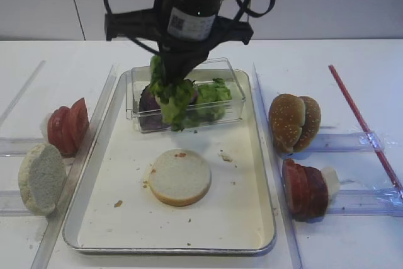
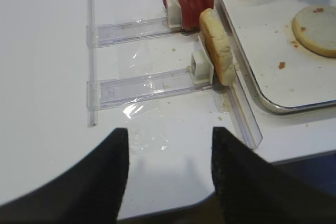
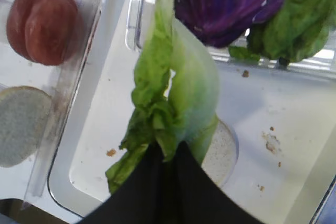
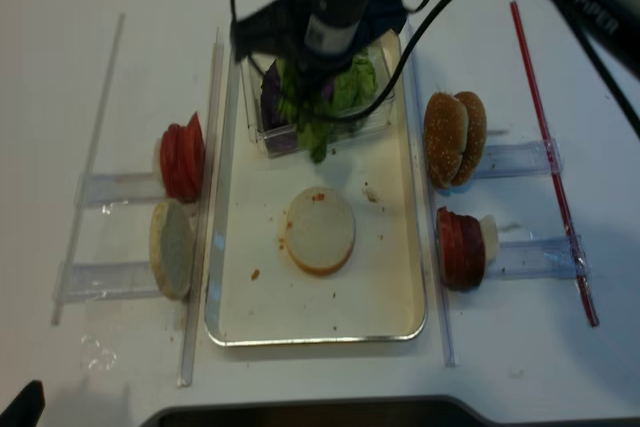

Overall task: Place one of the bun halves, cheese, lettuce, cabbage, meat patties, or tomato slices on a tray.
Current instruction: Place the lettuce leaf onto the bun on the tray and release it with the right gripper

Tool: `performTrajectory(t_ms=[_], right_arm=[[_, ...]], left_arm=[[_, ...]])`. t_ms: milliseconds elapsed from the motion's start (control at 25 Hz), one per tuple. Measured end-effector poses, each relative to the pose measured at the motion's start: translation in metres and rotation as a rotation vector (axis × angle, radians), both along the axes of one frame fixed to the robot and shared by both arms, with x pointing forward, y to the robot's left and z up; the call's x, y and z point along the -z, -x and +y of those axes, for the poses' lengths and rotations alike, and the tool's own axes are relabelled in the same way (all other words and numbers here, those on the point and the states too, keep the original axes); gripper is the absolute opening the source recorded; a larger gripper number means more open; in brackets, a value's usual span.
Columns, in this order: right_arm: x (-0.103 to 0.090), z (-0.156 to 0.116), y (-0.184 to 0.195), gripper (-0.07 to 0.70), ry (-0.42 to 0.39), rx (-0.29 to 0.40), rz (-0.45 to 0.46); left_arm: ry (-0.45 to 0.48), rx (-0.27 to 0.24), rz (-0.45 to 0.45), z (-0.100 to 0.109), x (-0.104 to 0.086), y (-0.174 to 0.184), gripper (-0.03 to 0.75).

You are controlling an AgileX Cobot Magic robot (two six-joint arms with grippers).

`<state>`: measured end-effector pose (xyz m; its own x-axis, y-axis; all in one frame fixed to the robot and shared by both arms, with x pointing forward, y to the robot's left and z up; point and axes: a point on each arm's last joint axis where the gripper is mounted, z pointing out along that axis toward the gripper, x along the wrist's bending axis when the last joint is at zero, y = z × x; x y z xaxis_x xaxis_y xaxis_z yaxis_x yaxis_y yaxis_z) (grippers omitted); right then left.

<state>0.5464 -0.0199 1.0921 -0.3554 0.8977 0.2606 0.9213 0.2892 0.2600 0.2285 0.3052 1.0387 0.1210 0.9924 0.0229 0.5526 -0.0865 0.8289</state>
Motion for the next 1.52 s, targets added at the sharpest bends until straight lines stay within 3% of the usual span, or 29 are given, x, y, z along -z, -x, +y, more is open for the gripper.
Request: performTrajectory(t_ms=[280,880,1040,1160,1520], right_arm=[[0.037,0.005,0.018,0.052,0.074,-0.033,0.106],[0.096,0.025,0.018,0.052,0.172,-0.069,0.203],[0.104,0.026,0.017,0.062,0.182,-0.068,0.217],[0.104,0.026,0.017,0.136,0.182,-0.068,0.217],[0.104,0.026,0.016,0.505,0.186,-0.069,0.213]], left_arm=[[0.000,0.000,0.000,0.000,0.000,0.000,0.345],[0.000,0.000,0.000,0.000,0.000,0.000,0.345],[0.000,0.000,0.000,0.000,0.000,0.000,0.345],[0.000,0.000,0.000,0.000,0.000,0.000,0.345],[0.000,0.000,0.000,0.000,0.000,0.000,0.345]])
